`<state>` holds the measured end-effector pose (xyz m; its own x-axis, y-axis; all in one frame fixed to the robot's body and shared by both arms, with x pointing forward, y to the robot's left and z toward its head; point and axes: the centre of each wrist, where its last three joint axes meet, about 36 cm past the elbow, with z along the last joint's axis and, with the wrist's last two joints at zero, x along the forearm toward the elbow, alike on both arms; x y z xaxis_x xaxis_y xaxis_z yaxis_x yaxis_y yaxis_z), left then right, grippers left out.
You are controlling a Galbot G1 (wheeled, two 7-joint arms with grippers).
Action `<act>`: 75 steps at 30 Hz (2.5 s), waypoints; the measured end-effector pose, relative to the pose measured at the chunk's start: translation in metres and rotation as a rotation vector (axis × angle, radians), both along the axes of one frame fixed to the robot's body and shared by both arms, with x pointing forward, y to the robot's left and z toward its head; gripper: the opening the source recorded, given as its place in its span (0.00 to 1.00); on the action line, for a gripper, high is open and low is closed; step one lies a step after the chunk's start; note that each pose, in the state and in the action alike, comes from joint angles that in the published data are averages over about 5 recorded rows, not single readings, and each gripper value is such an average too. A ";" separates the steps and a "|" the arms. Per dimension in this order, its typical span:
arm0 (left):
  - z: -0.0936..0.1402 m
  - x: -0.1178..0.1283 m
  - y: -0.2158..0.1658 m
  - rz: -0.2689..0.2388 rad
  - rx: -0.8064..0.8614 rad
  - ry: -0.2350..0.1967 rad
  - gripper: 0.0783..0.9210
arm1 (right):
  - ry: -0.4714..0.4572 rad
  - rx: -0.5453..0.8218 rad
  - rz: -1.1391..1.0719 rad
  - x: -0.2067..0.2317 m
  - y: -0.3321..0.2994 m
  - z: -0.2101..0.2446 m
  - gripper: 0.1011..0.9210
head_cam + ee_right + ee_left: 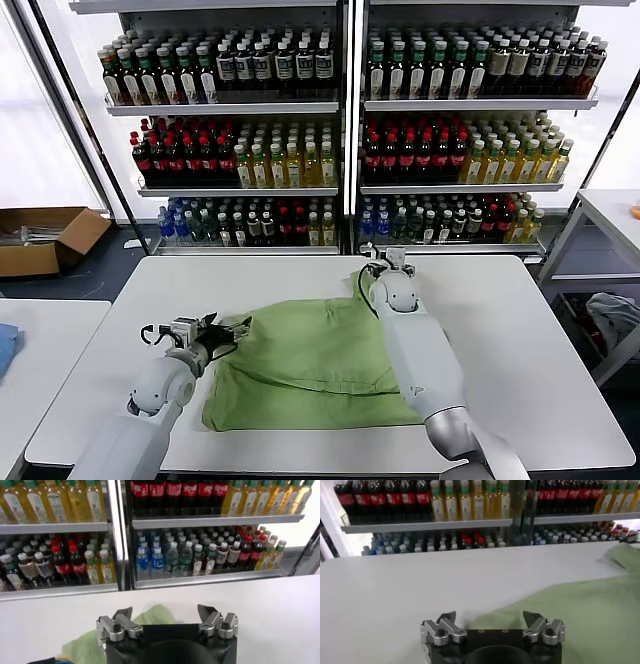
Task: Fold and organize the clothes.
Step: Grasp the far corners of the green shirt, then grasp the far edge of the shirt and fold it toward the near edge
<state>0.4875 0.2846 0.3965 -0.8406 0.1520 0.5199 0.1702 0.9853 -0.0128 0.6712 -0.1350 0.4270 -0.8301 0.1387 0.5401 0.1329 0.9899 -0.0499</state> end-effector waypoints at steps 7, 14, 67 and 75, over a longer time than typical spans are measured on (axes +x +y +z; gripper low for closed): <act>-0.004 0.000 0.000 0.000 0.000 0.009 0.58 | 0.023 -0.009 0.009 0.002 0.003 -0.008 0.88; -0.006 0.000 -0.006 -0.010 -0.007 0.016 0.38 | 0.045 -0.020 0.008 0.001 0.003 -0.019 0.86; 0.003 -0.031 0.000 -0.037 -0.012 -0.171 0.02 | -0.184 0.031 0.030 -0.101 -0.024 0.022 0.01; 0.006 -0.043 0.002 -0.038 0.001 -0.187 0.02 | -0.245 0.043 0.030 -0.136 -0.033 0.037 0.01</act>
<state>0.4448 0.2869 0.4022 -0.9163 0.1856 0.3550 0.2071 0.9781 0.0232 0.5354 -0.1683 0.4638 -0.9405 0.0938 0.3266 0.1068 0.9940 0.0221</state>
